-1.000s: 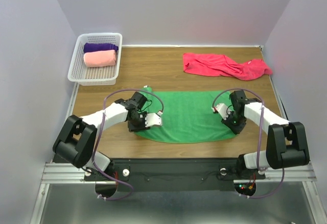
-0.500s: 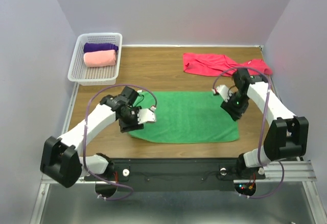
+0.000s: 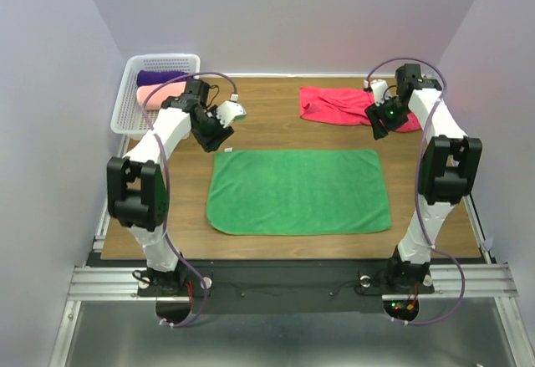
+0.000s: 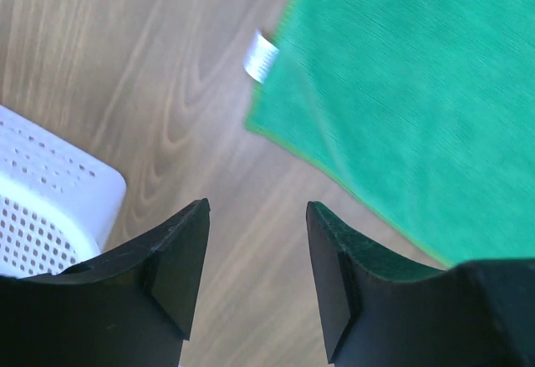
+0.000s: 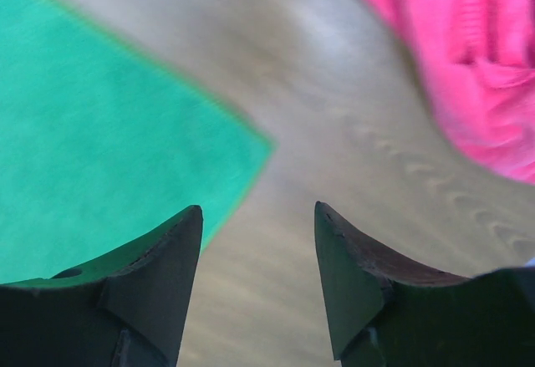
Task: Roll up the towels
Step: Flatten the towel
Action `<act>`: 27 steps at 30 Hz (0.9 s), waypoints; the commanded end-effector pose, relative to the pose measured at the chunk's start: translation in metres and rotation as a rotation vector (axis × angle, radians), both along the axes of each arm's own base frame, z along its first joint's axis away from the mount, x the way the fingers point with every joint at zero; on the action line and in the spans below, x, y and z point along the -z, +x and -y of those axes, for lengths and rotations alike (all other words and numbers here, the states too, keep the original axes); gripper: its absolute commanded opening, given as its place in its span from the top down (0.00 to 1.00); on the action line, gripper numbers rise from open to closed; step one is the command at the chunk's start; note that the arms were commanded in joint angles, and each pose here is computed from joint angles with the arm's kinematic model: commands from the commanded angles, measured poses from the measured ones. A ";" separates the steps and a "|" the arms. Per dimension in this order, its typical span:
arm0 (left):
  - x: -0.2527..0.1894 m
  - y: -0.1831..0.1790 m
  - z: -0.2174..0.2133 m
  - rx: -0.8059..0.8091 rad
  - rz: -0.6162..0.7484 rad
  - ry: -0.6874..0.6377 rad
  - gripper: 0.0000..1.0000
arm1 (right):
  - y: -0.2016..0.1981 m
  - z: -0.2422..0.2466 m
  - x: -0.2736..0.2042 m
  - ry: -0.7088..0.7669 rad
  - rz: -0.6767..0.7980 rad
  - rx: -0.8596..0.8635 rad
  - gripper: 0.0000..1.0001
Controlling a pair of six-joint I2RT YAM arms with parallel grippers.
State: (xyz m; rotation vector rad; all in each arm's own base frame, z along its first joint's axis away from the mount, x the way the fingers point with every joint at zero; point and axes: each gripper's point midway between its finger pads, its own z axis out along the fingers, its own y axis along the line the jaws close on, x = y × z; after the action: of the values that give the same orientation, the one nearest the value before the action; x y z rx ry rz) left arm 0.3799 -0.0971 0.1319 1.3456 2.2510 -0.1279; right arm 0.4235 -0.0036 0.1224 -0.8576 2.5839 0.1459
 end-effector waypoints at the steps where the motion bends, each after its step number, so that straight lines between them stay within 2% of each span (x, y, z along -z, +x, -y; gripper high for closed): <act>1: -0.005 0.035 0.001 -0.076 0.019 -0.024 0.39 | 0.036 0.016 -0.004 0.007 0.071 0.052 0.41; 8: 0.026 0.044 -0.010 -0.090 -0.064 -0.008 0.38 | 0.039 0.014 0.036 0.020 -0.012 0.021 0.45; 14: 0.030 0.041 -0.016 -0.107 -0.069 -0.001 0.37 | 0.010 0.007 0.070 0.054 -0.116 0.002 0.45; 20: 0.033 0.041 -0.016 -0.118 -0.079 -0.009 0.37 | 0.013 0.007 0.089 0.058 -0.114 0.036 0.46; 24: 0.031 0.043 -0.016 -0.120 -0.085 -0.006 0.36 | 0.012 0.006 0.098 0.068 -0.126 0.056 0.50; 27: 0.031 0.044 -0.017 -0.118 -0.084 -0.006 0.36 | 0.014 0.001 0.091 0.099 -0.112 0.064 0.50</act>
State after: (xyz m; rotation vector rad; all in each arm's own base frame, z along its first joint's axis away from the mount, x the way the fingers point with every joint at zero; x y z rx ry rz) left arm 0.4188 -0.0818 0.0839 1.2472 2.4112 -0.1595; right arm 0.4228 -0.0131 0.0285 -0.7870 2.7426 0.2772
